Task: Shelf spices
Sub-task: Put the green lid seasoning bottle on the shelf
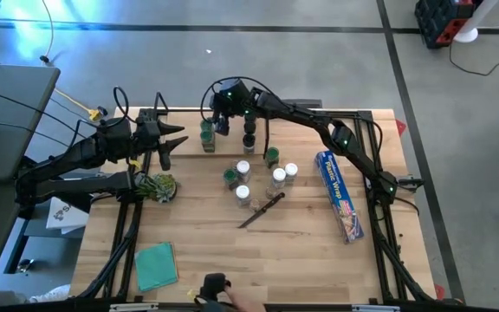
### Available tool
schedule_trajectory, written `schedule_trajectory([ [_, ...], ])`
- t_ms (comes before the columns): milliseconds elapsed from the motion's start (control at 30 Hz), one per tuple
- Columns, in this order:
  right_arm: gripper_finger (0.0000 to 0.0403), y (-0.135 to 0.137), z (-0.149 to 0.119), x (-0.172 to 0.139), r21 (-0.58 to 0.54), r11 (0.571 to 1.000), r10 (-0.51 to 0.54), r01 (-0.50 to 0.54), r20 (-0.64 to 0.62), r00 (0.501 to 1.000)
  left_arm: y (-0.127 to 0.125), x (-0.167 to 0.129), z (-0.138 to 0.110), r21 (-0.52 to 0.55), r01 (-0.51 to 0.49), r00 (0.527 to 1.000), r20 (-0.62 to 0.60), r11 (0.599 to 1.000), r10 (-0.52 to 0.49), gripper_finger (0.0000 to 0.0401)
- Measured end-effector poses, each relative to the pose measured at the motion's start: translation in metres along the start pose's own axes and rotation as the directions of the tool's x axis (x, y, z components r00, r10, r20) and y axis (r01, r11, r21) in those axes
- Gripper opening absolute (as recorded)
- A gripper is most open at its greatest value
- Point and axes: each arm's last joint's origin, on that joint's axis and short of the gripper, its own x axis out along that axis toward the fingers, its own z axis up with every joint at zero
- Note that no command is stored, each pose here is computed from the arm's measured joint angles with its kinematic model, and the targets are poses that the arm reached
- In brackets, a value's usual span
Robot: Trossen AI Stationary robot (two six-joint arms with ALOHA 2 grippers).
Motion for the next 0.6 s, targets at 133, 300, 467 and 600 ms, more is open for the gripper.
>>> schedule_trajectory([
  [133,0.0259,0.0,0.014,-0.008,-0.012,1.0,-0.008,0.009,0.084,0.996,0.0,0.0,0.0,0.0,0.0,1.0,0.0,1.0,0.0,0.014],
  [300,0.0259,0.008,0.015,-0.003,-0.001,0.999,0.054,-0.054,0.113,0.992,0.0,0.0,0.0,0.0,0.0,1.0,0.001,1.0,0.0,0.014],
  [467,0.0259,0.016,0.005,0.007,0.003,0.998,0.062,-0.062,0.058,0.996,0.0,0.0,0.0,-0.006,0.0,1.0,0.001,1.0,0.0,0.014],
  [600,0.0259,0.015,0.002,0.007,0.008,0.998,0.065,-0.066,0.036,0.997,0.0,0.0,0.0,-0.006,0.0,1.0,0.0,1.0,0.0,0.014],
])
